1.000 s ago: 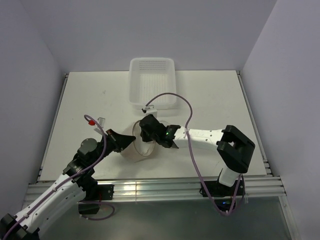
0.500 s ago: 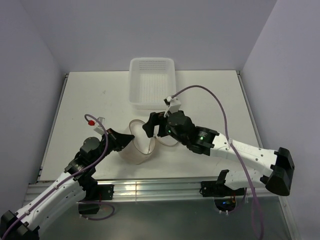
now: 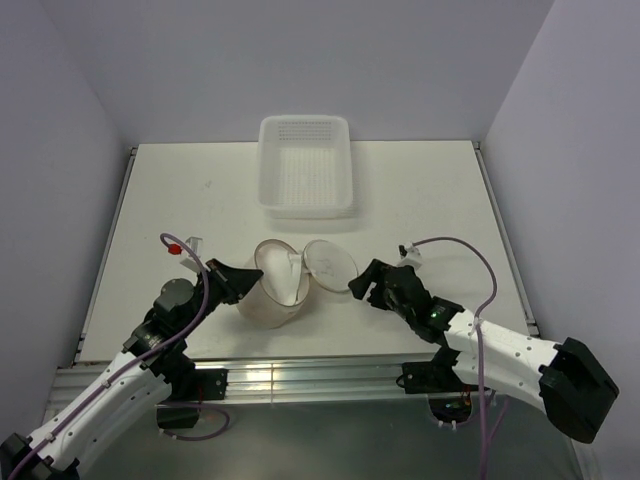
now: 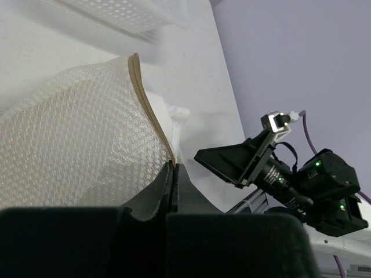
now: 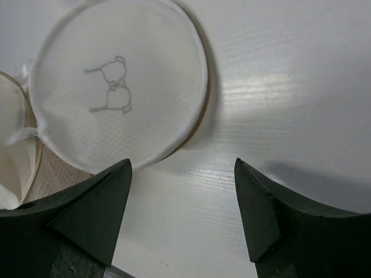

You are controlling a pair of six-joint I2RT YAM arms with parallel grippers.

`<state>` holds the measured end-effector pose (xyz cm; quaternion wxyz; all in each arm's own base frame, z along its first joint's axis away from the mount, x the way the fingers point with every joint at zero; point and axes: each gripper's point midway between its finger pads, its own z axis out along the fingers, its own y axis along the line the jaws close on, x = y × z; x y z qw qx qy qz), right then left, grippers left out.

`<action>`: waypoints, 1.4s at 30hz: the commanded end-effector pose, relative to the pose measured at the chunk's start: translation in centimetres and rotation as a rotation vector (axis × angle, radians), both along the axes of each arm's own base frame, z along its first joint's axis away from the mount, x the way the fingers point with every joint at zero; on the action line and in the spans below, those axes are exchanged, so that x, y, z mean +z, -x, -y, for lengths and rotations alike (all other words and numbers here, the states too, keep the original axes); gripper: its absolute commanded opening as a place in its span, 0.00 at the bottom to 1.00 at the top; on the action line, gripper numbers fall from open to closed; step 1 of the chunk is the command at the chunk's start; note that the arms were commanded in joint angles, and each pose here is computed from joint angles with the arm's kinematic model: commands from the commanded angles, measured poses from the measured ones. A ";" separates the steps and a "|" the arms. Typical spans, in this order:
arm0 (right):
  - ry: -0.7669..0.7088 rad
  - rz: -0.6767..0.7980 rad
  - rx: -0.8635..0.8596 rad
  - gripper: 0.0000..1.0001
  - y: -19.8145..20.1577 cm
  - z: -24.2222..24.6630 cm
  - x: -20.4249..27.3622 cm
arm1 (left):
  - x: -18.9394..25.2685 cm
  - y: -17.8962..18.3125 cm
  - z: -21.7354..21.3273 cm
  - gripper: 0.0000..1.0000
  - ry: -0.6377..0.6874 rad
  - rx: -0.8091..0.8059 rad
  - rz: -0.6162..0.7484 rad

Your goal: Place the bra in the laundry bag and zip it closed

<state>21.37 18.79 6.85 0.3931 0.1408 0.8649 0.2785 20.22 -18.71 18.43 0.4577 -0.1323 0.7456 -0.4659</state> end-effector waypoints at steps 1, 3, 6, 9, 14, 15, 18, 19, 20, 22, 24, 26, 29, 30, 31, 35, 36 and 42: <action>-0.216 0.037 -0.073 0.79 -1.6 -1.5 2.3 | 1.2 -0.1 -0.1 0.00 0.002 0.004 0.038; -0.213 0.013 -0.087 0.78 -2.0 -1.4 1.0 | 1.2 -0.1 0.0 0.00 -0.006 -0.002 0.044; -0.229 -0.030 -0.090 0.78 -2.3 -1.7 -0.2 | 1.1 -0.1 0.0 0.00 0.003 -0.001 0.041; -0.260 -0.046 -0.110 0.77 -2.9 -2.0 -0.8 | 1.1 -0.1 0.0 0.00 -0.003 -0.005 0.044; -0.295 -0.083 -0.149 0.70 -3.3 -2.1 -1.6 | 1.1 0.2 0.3 0.00 0.004 -0.026 0.047; -0.297 -0.079 -0.150 0.69 -3.4 -2.2 -1.5 | 1.1 0.2 0.4 0.00 -0.002 -0.030 0.049; -0.287 -0.093 -0.178 0.66 -3.7 -1.8 -2.3 | 0.8 0.0 0.3 0.00 -0.007 -0.024 0.043; -0.290 -0.095 -0.186 0.65 -3.8 -1.6 -2.4 | 1.1 0.0 0.4 0.00 0.002 -0.028 0.052; -0.288 -0.105 -0.202 0.63 -3.9 -1.3 -2.9 | 1.1 0.0 0.5 0.00 -0.001 -0.033 0.054; -0.299 -0.108 -0.185 0.61 -4.1 -1.6 -2.9 | 1.2 0.1 0.7 0.00 -0.010 -0.048 0.057; -0.298 -0.132 -0.185 0.58 -4.4 -1.5 -3.5 | 1.2 0.1 0.8 0.00 -0.010 -0.049 0.054; -0.303 -0.138 -0.203 0.52 -4.5 -1.0 -4.1 | 1.4 0.1 0.7 0.00 -0.005 -0.046 0.061; -0.295 -0.104 -0.194 0.42 -5.2 -0.8 -3.5 | 1.3 0.1 0.6 0.00 -0.025 -0.044 0.057; -0.285 -0.088 -0.187 0.37 -5.3 -0.8 -3.3 | 1.3 0.1 0.5 0.00 -0.023 -0.040 0.056; -0.289 -0.056 -0.198 0.33 -5.6 -0.5 -2.6 | 1.2 0.1 0.5 0.00 -0.019 -0.040 0.054; -0.261 0.048 -0.217 0.09 -6.2 0.7 -0.4 | 1.1 -0.1 0.9 0.00 -0.028 -0.055 0.054; -0.232 0.065 -0.215 0.05 -6.1 1.1 -0.3 | 1.0 -0.1 1.0 0.00 -0.027 -0.057 0.049; -0.177 0.290 -0.227 0.00 -5.0 4.3 6.0 | 1.6 -0.5 2.0 0.00 -0.019 -0.095 0.072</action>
